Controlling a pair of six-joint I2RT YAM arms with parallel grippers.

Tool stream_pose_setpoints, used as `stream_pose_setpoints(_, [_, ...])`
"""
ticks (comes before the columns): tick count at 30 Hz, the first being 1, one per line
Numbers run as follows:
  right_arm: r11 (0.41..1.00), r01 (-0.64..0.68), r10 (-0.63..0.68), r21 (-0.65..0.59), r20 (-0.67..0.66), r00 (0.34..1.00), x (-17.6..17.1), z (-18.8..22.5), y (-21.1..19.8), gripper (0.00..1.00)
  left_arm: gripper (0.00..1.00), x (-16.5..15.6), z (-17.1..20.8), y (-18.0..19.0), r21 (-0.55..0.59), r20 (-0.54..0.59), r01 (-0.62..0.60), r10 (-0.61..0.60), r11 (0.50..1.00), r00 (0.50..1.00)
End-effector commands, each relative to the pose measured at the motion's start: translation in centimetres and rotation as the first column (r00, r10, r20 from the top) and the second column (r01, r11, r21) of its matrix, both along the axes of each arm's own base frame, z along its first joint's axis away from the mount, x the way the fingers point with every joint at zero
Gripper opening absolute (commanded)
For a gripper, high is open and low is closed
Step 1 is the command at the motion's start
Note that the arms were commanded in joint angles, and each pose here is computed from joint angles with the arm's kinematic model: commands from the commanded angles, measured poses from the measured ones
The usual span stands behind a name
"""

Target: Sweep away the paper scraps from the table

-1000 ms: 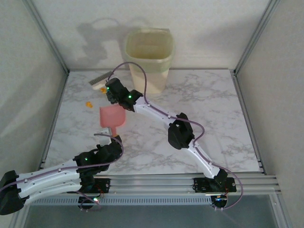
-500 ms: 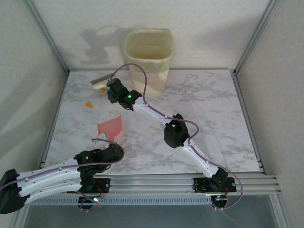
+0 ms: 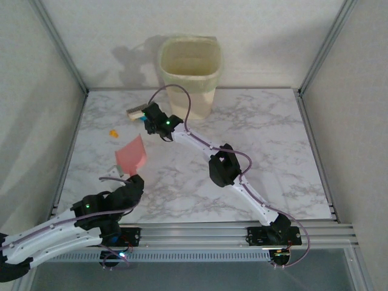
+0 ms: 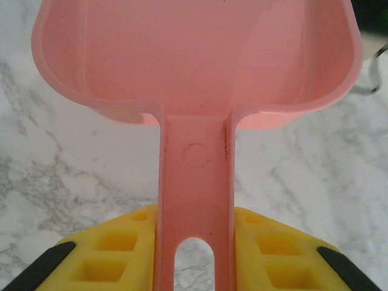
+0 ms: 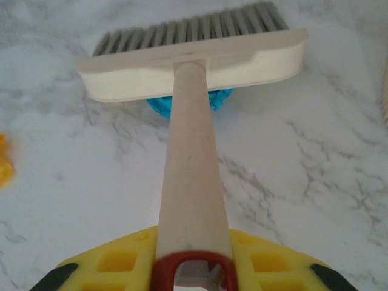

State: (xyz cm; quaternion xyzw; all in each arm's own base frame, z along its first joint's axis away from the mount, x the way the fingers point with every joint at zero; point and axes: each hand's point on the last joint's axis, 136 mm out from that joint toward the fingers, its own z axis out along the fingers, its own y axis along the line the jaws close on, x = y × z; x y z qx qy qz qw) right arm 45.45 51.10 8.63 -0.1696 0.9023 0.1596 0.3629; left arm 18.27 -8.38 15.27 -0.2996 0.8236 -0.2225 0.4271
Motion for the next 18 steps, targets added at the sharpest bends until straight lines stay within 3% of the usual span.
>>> stream_pose_setpoints(1, [0.998, -0.040, 0.040, -0.038, -0.005, 0.999, -2.6, 2.4, -0.6, 0.00, 0.00, 0.0, 2.0, 3.2, 0.005, 0.085, -0.116, 0.115, 0.993, 0.990])
stream_pose_setpoints(8, [0.992, -0.064, 0.059, -0.109, -0.043, 0.997, -6.2, 1.7, -3.7, 0.00, 0.00, 0.3, 4.3, 4.3, -0.003, 0.170, -0.152, 0.151, 0.988, 0.974])
stream_pose_setpoints(18, [0.978, -0.022, 0.002, -0.207, -0.098, 0.995, -13.0, 1.0, -12.1, 0.00, 0.01, 1.1, 6.2, 4.1, 0.019, 0.244, -0.168, 0.158, 0.986, 0.957])
